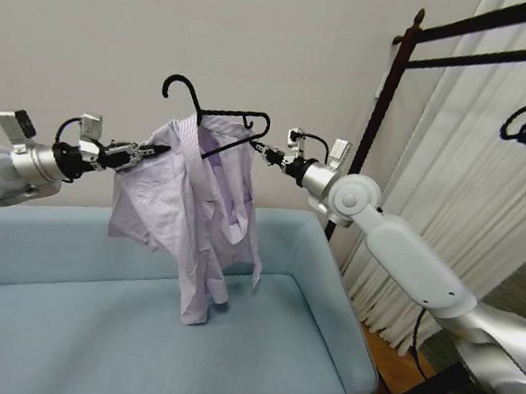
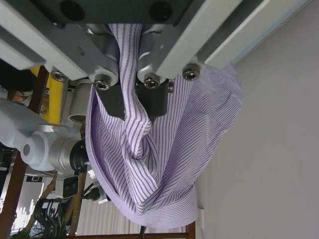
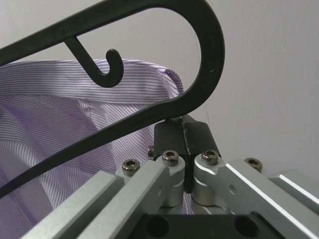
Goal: Pick up the clothes from the sofa and hang them on the clothes hanger.
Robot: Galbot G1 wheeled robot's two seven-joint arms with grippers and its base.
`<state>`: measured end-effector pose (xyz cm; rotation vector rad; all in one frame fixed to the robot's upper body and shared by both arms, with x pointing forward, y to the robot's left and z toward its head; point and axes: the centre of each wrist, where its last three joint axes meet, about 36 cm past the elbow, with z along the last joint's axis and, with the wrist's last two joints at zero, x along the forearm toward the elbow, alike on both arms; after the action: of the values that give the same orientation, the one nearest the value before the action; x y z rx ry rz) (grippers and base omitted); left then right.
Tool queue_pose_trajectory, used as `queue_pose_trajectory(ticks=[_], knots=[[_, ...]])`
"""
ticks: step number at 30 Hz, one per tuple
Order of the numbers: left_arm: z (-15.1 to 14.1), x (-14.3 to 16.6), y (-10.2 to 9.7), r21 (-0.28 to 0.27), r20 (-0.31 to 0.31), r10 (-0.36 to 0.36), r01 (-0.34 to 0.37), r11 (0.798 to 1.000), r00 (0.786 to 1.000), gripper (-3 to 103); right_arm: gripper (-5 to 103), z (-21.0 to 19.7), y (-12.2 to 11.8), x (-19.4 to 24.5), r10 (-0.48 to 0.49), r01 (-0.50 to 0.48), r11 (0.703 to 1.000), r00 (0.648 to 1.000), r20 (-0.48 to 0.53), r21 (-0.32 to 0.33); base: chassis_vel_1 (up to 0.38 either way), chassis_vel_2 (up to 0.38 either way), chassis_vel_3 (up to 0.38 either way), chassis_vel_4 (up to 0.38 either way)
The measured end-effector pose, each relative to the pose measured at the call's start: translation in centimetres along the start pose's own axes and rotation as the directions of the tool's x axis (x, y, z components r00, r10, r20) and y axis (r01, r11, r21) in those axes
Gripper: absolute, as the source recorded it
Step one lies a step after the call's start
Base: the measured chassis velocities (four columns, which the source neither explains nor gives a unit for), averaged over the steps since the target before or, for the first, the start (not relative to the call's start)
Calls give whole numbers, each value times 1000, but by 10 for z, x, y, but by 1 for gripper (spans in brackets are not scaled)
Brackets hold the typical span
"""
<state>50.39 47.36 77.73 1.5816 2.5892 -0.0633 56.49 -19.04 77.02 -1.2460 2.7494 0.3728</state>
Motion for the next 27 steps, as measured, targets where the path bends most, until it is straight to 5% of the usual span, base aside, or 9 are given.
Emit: queue_pose_trajectory(ticks=[13, 27], knots=[[-2, 6, -6, -45, -57, -67, 65, 997, 996, 2, 0, -9, -14, 6, 4, -2, 973, 1000, -11, 231, 0, 0, 0, 0], [-8, -5, -10, 71, 110, -35, 27, 997, 993, 2, 0, 3, -7, 5, -15, 23, 979, 999, -41, 202, 0, 0, 0, 0]])
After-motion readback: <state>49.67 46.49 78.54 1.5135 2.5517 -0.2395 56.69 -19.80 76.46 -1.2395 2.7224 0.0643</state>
